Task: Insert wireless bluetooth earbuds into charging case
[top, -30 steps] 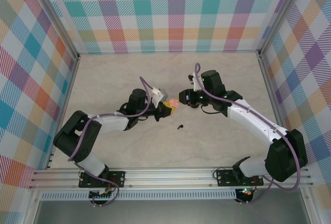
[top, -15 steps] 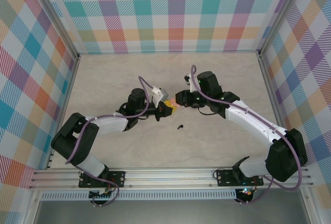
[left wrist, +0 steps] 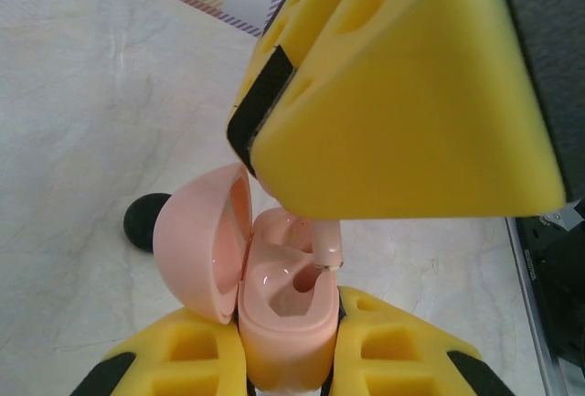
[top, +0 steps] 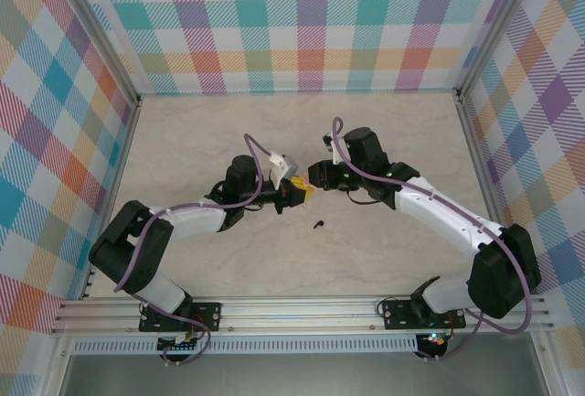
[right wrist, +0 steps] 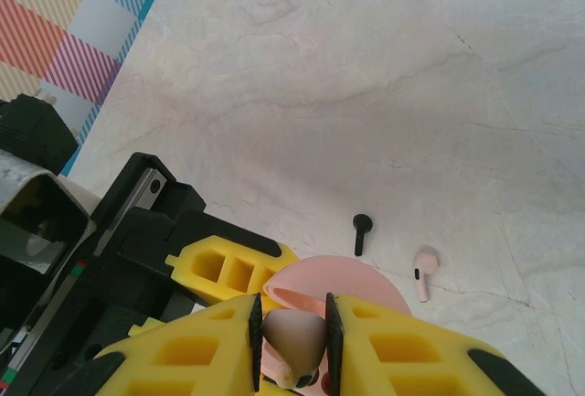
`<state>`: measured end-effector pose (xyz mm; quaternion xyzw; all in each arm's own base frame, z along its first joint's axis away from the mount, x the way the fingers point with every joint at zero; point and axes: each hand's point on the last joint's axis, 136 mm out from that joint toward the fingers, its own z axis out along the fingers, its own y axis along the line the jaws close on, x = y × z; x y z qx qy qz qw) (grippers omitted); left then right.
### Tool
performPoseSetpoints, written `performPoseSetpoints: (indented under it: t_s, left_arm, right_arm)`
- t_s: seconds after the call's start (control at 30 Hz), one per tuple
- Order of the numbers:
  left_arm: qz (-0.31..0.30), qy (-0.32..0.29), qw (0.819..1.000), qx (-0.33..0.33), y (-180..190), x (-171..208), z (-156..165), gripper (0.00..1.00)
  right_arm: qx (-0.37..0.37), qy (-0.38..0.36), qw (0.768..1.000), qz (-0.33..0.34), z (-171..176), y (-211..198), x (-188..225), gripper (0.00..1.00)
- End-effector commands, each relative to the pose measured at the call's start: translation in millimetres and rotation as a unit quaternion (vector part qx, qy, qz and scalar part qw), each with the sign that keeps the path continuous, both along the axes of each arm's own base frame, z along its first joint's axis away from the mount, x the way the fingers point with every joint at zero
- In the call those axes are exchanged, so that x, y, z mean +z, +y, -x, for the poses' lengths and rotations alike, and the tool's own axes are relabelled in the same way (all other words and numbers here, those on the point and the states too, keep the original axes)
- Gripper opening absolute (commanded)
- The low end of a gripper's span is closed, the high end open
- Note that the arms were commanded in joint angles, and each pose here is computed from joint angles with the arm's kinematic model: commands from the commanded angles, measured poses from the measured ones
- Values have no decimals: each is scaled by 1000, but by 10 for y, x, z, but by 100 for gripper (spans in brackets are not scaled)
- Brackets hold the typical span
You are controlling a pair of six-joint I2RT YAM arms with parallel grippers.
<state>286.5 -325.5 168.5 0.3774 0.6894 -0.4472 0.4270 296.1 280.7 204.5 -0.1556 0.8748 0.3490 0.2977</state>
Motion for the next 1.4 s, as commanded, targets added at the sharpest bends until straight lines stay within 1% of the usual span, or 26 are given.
performPoseSetpoints:
  t_s: [0.0,0.43,1.1,1.37]
  left_arm:
    - [27,-30,999,-20,-79,305,54,12]
    - [26,-28,999,-19,-86,326,48,12]
    - [13,-26,1000,8,-43,304,-26,12]
    - [14,-26,1000,7,-44,317,-20,12]
  right_arm:
    - [5,-31,1000,-3,-81,63,157,28]
    - [9,-26,1000,9,-80,84,106,27]
    - [5,-30,999,43,-66,58,31,27]
    - [6,-28,998,51,-61,67,-7,27]
